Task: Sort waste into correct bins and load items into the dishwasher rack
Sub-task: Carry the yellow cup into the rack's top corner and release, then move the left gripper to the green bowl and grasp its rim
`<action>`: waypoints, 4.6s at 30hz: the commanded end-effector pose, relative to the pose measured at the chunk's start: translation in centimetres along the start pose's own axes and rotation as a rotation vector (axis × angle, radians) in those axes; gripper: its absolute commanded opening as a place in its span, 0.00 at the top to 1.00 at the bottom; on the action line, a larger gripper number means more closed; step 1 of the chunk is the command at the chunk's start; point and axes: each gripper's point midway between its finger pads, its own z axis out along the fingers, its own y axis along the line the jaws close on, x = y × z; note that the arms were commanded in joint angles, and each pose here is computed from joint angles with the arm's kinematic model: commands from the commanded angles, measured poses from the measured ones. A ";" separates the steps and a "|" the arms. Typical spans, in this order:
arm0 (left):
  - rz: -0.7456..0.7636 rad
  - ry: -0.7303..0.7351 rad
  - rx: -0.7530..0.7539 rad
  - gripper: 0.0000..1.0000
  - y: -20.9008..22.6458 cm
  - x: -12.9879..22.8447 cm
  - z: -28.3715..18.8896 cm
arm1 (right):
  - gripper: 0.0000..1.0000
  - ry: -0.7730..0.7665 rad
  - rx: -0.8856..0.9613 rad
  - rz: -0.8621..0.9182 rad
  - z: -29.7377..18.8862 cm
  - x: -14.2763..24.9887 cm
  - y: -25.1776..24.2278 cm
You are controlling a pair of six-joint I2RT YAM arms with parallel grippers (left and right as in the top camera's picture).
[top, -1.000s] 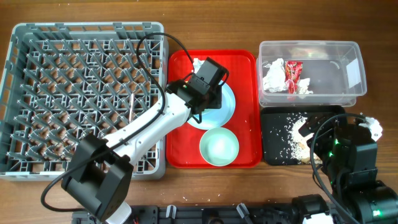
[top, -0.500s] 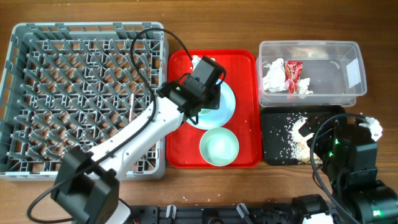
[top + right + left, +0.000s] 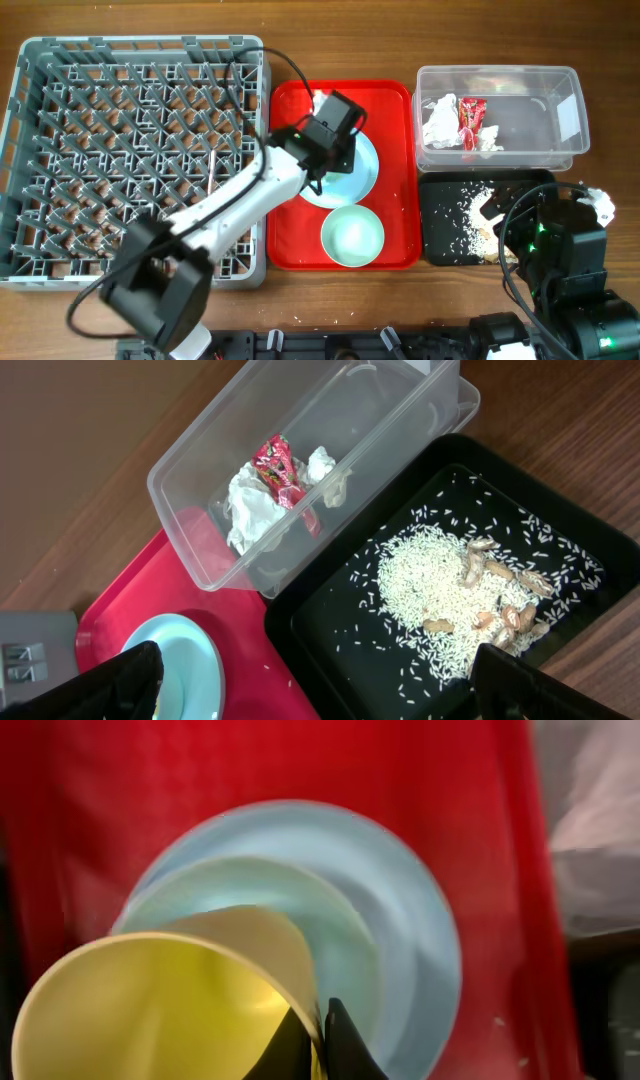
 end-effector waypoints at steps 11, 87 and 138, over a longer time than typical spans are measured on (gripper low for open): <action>-0.363 -0.279 0.808 0.96 9.3 -16.0 -20.4 | 0.00 -0.002 -0.010 0.018 -0.3 -0.3 0.3; -0.312 -0.333 -0.158 0.96 22.4 -15.4 -3.9 | 0.00 -0.002 -0.011 0.018 -0.3 -0.3 0.3; 0.204 0.543 0.009 0.46 -9.4 16.3 -1.3 | 0.00 -0.002 -0.011 0.018 -0.3 -0.3 0.3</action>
